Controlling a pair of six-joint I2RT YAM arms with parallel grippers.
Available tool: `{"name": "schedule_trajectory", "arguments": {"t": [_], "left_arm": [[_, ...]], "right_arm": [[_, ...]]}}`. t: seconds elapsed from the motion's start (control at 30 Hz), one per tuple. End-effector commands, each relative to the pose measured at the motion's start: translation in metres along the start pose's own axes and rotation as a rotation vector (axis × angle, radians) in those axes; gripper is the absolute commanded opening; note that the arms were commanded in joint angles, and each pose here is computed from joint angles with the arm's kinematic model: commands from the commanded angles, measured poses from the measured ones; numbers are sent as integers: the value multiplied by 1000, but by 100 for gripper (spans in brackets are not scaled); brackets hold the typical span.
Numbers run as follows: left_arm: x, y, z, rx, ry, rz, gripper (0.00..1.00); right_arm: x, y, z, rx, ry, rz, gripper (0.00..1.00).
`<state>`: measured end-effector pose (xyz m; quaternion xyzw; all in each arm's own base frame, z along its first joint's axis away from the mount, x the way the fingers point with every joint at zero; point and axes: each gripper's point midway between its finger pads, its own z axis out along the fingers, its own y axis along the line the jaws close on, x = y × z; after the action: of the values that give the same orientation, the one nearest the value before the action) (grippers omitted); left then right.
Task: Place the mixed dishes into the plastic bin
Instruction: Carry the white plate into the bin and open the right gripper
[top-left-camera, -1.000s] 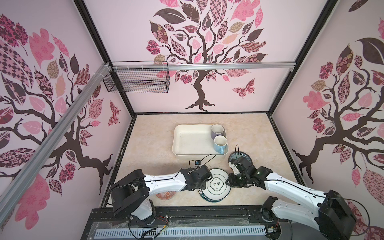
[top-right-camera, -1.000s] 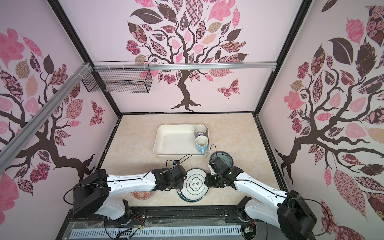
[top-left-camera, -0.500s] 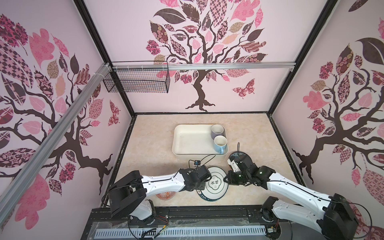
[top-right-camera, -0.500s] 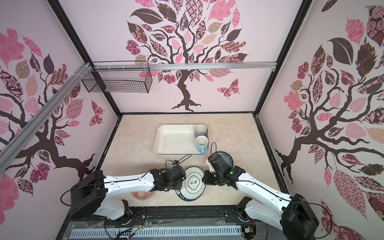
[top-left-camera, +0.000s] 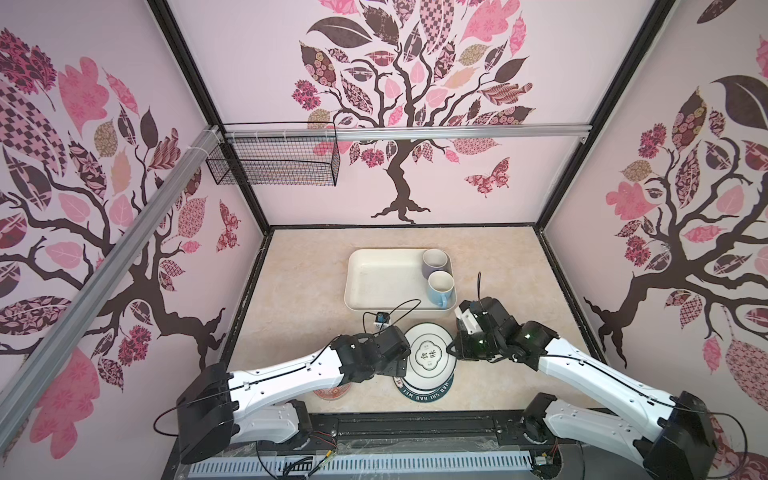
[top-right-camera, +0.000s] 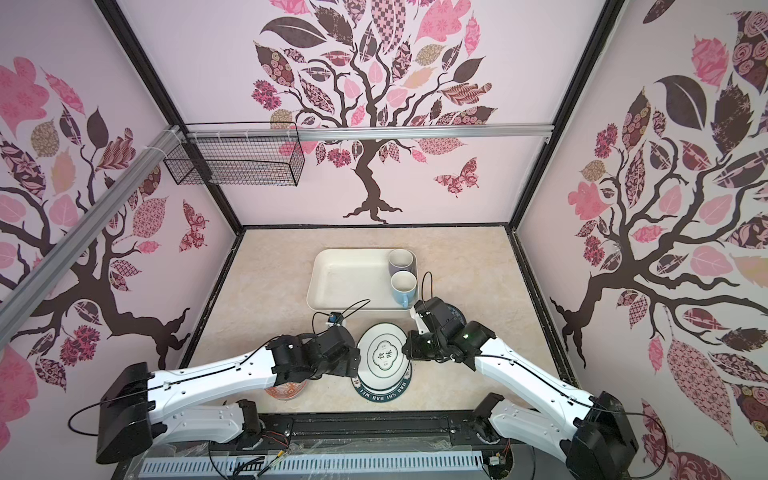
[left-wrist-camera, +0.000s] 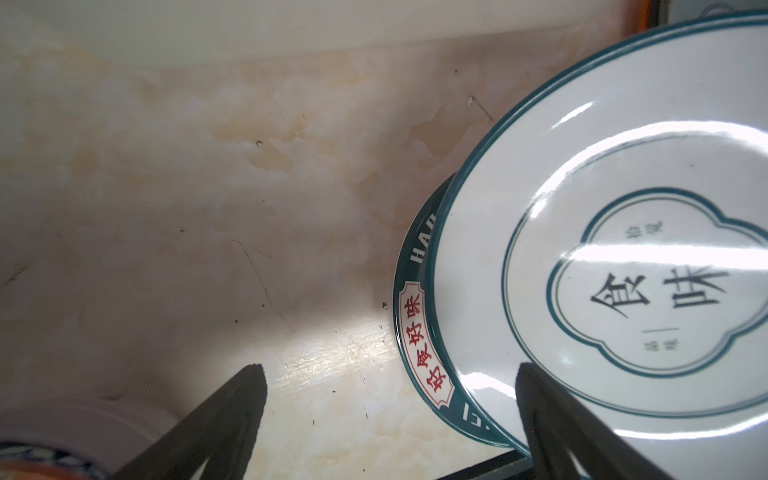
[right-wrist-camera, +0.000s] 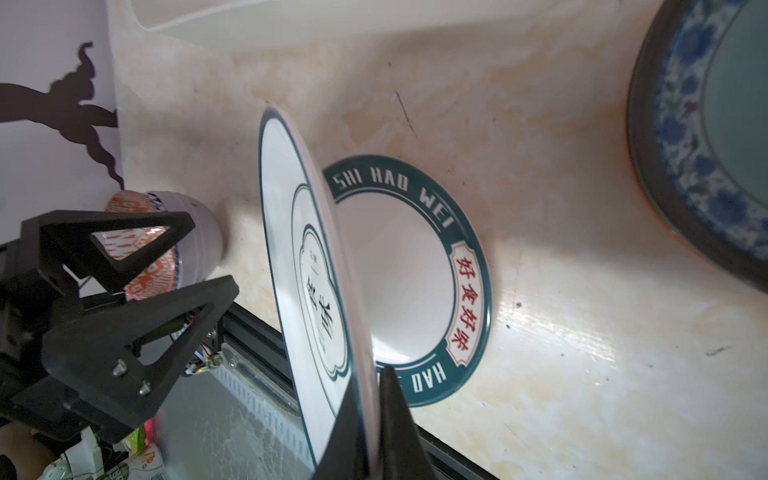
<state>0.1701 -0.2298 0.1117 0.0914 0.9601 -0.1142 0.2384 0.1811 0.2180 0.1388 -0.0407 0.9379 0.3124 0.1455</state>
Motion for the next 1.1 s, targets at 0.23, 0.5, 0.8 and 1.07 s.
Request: {"name": "schedule_trajectory", "arguments": {"t": [0.23,0.5,0.8,1.07], "left_arm": [[-49,42,-83,15,-181,-73,98],[-57,63,-100,-44,-222,-71,98],[-64,72,-88,-9,-191,-122,98],[-67,74,-62,-2,-134,-131,98]], "right_arm": [[-77,60,-9,-38,-133,-125,2],[-155,95,24,-20,-173,-189,2],[-218,74,90,4,-134,-156,1],[-233,47,148,38,-64,-144,2]]}}
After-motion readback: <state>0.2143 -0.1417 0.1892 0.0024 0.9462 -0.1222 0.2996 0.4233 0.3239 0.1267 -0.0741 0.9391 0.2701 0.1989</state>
